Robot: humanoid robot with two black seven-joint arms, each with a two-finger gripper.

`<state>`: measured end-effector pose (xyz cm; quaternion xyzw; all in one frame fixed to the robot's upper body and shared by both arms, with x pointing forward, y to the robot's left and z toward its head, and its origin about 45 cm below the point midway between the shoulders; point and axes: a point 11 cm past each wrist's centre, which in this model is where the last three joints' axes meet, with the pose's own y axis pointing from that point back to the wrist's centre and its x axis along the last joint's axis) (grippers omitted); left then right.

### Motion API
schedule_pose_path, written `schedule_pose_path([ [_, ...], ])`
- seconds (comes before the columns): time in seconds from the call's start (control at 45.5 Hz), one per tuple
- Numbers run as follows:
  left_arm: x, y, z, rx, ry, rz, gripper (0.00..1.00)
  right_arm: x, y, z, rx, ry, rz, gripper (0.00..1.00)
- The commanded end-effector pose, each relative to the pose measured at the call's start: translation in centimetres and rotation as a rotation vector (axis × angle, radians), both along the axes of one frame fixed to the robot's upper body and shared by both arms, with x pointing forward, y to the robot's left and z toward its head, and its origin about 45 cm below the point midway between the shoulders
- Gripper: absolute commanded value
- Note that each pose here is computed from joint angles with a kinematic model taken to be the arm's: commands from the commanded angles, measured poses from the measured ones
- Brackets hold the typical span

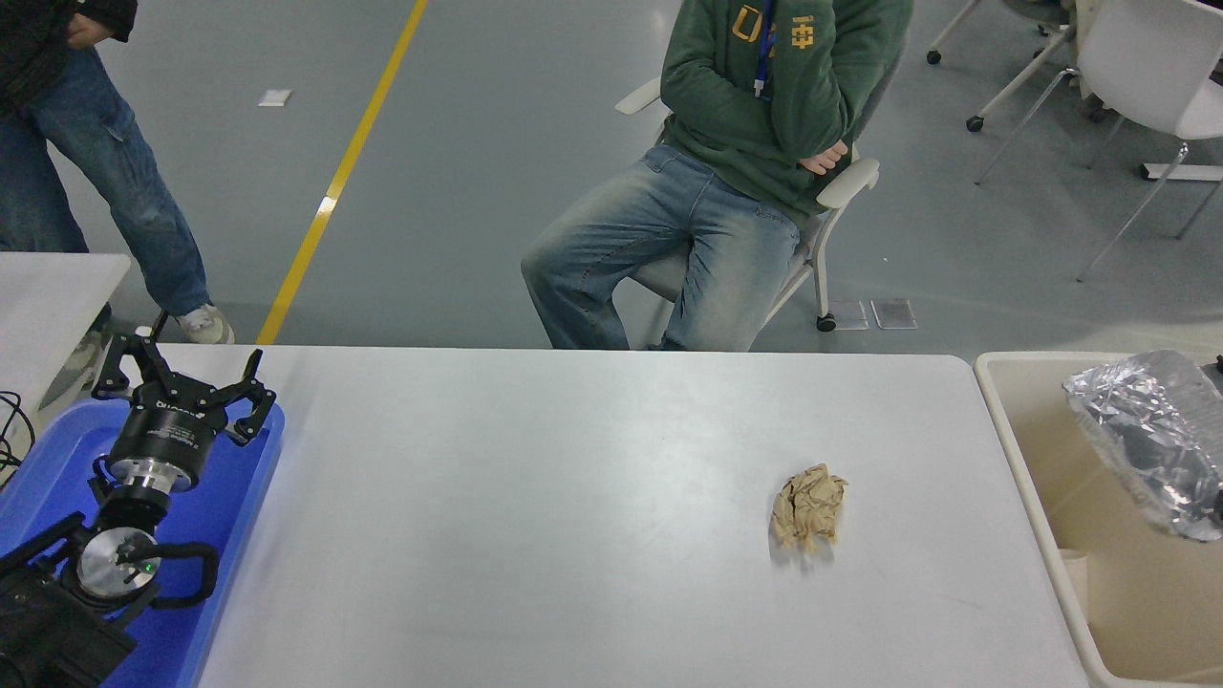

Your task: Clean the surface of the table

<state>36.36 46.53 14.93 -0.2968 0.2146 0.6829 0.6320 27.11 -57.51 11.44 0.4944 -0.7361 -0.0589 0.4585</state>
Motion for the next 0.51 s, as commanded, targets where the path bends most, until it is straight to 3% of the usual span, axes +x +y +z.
schedule_pose_path([
  [0.0,0.0,0.0,0.0,0.0,-0.001,0.0,1.0,-0.4,-0.8,-2.3,-0.025,0.01,-0.115,0.0],
  [0.484,0.0,0.0,0.0,0.0,0.0,0.0,1.0,-1.4,-1.7,-4.9,-0.08,0.07,-0.202,0.0],
])
